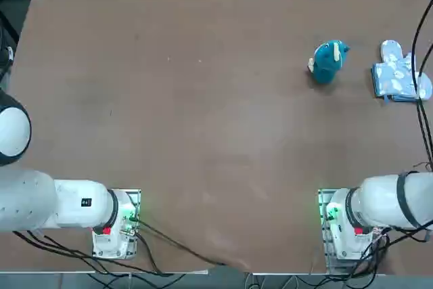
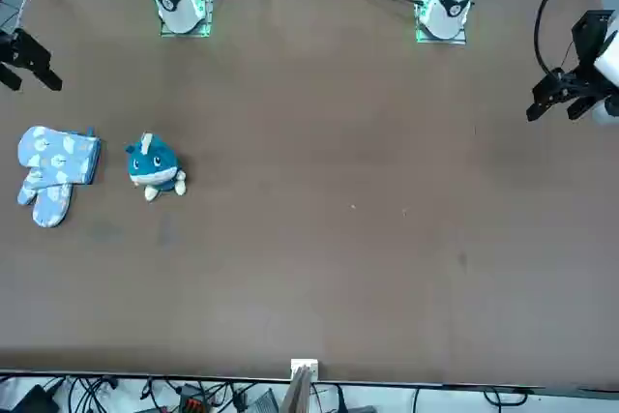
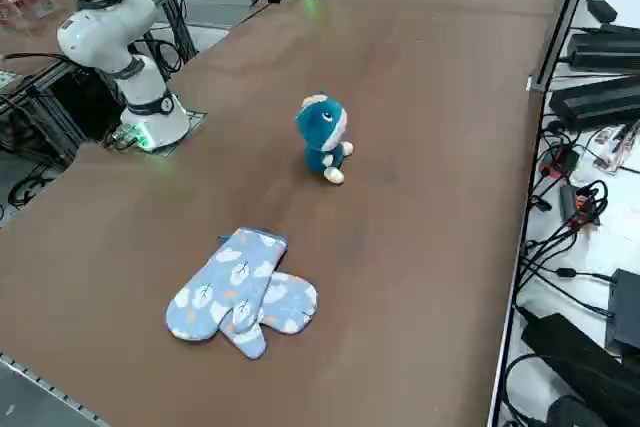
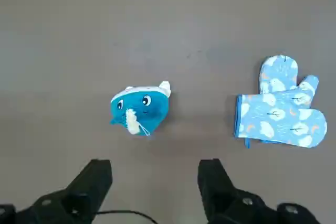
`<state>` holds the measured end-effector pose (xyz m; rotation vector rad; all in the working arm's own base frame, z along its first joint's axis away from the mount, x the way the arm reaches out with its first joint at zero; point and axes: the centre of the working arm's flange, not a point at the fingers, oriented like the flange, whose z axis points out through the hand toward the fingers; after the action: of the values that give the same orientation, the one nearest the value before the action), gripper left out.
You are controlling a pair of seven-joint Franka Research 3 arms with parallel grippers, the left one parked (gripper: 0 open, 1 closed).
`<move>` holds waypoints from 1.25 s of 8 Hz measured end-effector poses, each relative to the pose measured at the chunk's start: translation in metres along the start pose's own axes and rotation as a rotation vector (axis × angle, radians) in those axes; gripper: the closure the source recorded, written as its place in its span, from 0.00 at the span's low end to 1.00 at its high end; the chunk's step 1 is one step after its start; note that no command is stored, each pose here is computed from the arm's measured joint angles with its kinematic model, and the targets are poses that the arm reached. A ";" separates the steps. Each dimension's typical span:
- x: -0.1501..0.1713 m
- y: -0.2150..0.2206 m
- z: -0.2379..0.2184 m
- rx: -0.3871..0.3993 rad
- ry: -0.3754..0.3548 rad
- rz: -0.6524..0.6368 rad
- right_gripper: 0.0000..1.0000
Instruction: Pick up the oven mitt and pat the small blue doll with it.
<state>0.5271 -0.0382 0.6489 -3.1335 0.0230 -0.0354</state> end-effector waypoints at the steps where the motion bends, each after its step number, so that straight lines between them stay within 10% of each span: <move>1: 0.000 0.000 0.000 0.000 -0.002 0.000 0.00; 5: 0.010 0.015 0.029 -0.146 -0.056 -0.008 0.00; 10: 0.024 0.046 0.177 -0.375 -0.113 -0.103 0.00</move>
<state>0.5542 -0.0833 0.4726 -3.5014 -0.1507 0.1656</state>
